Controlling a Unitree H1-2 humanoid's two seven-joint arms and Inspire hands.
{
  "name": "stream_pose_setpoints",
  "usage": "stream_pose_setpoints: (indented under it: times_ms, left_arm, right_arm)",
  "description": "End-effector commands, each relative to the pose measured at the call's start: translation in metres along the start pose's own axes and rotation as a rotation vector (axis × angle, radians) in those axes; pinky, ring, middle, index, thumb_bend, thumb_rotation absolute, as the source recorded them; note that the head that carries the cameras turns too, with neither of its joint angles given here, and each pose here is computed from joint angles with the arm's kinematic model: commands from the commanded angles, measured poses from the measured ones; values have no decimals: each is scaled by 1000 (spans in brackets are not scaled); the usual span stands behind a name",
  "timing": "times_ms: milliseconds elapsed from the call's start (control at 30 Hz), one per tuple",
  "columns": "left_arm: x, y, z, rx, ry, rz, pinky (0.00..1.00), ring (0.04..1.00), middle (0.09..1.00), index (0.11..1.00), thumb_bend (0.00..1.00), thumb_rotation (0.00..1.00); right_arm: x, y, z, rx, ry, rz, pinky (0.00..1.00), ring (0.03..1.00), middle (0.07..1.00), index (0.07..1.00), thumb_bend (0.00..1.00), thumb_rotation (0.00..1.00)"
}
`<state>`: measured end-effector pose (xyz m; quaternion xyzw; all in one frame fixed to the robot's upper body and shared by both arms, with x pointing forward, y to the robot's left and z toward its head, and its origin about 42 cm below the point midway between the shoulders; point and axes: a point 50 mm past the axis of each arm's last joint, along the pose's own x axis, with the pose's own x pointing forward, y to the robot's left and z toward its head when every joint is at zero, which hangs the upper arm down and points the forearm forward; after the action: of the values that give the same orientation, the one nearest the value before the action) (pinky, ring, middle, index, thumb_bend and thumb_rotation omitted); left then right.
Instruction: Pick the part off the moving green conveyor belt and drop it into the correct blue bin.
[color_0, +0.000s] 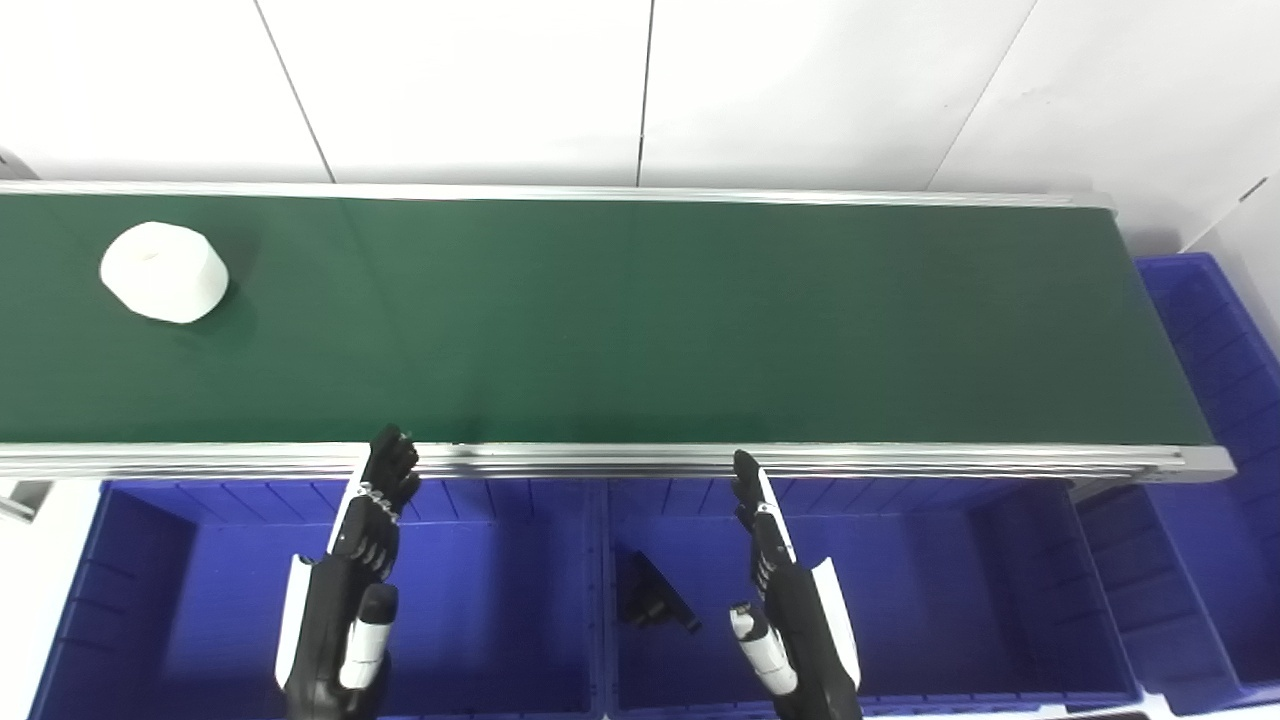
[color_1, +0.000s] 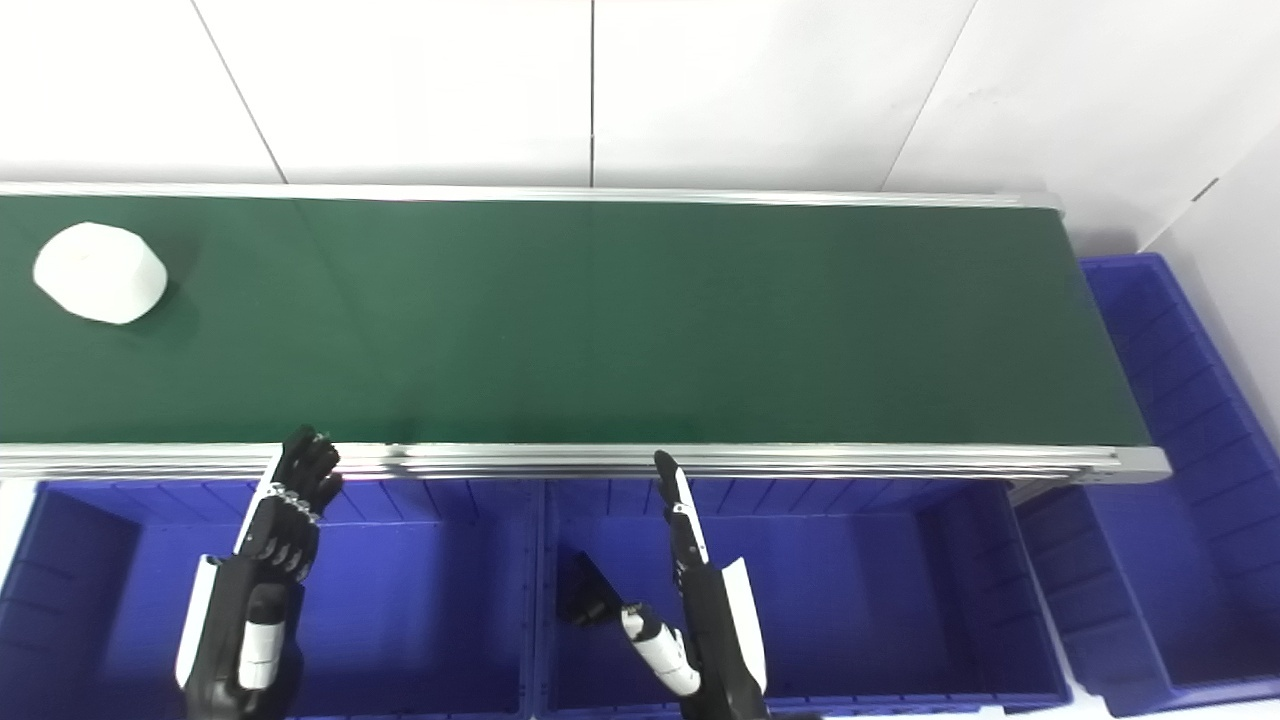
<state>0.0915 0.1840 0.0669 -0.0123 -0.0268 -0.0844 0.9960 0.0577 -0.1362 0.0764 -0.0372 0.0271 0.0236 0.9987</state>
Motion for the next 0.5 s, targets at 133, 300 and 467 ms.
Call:
stream_pose_setpoints:
  times_ms: [133, 300, 467]
  left_arm:
    - [-3, -12, -6, 78, -17, 2, 863, 920, 927, 918, 829, 938]
    - [-3, -20, -17, 151, -13, -37, 803, 886, 894, 884, 858, 956]
    - [-3, -28, -20, 163, -20, -56, 763, 866, 880, 857, 868, 930]
  right_arm:
    - [-4, -9, -7, 7, -63, 1, 1000, 1000, 1000, 1000, 925, 1000]
    - [-6, -21, -25, -9, -33, 11, 1000, 1000, 1000, 1000, 921, 1000]
    - [-5, -32, -31, 55, -8, -13, 1000, 1000, 1000, 1000, 930, 1000]
